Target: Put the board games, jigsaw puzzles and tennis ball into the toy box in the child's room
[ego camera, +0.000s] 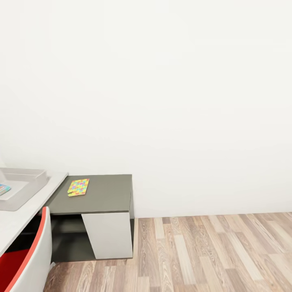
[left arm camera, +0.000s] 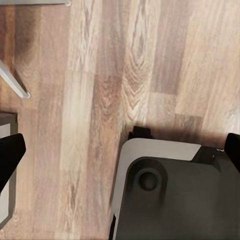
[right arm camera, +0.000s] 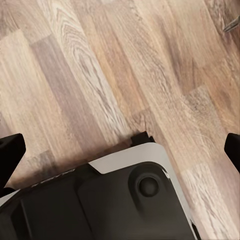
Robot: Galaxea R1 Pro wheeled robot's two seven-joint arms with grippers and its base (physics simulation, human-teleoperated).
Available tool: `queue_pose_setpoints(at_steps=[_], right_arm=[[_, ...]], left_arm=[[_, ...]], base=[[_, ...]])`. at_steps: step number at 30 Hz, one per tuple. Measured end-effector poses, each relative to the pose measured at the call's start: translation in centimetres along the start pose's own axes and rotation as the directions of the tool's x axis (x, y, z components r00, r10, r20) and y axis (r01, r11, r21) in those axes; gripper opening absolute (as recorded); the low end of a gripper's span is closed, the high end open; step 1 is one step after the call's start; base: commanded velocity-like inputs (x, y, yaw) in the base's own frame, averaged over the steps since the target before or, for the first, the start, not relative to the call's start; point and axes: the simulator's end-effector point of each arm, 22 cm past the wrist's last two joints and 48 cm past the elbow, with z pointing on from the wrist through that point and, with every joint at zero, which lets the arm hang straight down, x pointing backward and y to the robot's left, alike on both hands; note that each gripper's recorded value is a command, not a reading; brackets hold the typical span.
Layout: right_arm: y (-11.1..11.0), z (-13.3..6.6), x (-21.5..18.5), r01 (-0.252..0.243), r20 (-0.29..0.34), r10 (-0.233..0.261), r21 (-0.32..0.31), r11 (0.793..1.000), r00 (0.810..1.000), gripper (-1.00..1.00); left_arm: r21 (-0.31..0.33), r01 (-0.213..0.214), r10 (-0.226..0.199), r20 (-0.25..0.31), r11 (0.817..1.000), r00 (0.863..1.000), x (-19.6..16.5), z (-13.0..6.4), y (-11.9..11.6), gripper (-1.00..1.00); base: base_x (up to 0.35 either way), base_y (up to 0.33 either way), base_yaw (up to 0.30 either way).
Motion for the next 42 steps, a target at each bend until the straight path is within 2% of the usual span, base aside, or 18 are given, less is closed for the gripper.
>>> queue_pose_setpoints(at_steps=[15, 25, 42], right_arm=[[0.07, 0.01, 0.06, -0.002, -0.002, 0.002, 0.000, 1.000, 1.000, 1.00], [-0.04, 0.01, 0.04, -0.004, -0.002, 0.004, 0.001, 1.000, 1.000, 1.00], [-0.08, 0.02, 0.04, -0.004, -0.002, 0.004, 0.002, 1.000, 1.000, 1.00]], left_arm=[[0.004, -0.007, 0.007, 0.001, 1.000, 1.000, 0.00, 0.01, -0.31, 1.00], [0.002, -0.023, 0.023, 0.007, 1.000, 1.000, -0.14, 0.01, -0.12, 1.00], [0.000, -0.025, 0.025, 0.018, 1.000, 1.000, -0.27, 0.01, 0.02, 1.00]], base=[[0.028, 0.000, -0.029], [0.001, 0.000, -0.241], [-0.078, 0.026, -0.277]])
